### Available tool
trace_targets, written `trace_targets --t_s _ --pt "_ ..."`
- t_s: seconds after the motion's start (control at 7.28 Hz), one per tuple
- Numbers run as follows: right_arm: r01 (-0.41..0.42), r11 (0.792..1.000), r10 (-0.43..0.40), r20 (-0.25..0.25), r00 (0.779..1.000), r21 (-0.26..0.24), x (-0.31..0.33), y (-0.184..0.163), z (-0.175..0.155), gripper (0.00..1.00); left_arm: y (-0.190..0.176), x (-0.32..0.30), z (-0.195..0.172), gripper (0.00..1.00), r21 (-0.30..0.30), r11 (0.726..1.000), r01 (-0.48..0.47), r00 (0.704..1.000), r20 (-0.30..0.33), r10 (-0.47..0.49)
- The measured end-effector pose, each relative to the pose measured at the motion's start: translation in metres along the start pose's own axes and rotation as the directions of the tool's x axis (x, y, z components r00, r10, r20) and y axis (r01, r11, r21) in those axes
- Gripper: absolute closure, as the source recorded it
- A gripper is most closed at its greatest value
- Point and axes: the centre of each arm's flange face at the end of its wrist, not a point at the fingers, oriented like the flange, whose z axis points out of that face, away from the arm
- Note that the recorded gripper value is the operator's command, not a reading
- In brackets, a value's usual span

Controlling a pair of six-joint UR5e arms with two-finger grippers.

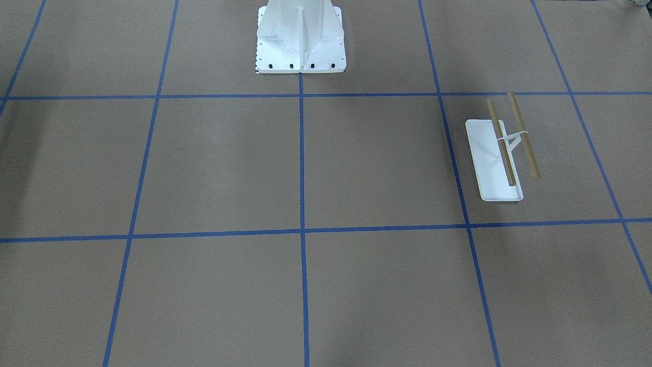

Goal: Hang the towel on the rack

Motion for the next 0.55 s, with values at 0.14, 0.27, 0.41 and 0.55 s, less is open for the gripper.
trace_targets --t_s 0.14,0.27,0.41,0.55 --pt "0.009 1.0 -0.01 -0.012 1.0 -0.024 0.013 0.015 0.012 0.0 0.002 0.001 0.0 0.01 0.001 1.0 -0.001 1.0 -0.002 0.001" --pt "0.04 0.998 -0.041 -0.013 0.999 -0.054 0.027 0.034 0.027 0.0 0.005 0.001 -0.002 0.01 0.006 1.0 -0.004 1.0 -0.004 0.004" --pt "0.058 0.995 -0.059 -0.01 0.998 -0.085 0.041 0.056 0.041 0.0 0.005 0.003 -0.003 0.01 0.016 1.0 -0.011 1.0 -0.006 0.011" --pt "0.049 0.992 -0.05 -0.007 0.999 -0.113 0.056 0.077 0.055 0.0 0.005 0.004 -0.004 0.01 0.024 1.0 -0.016 1.0 -0.007 0.017"
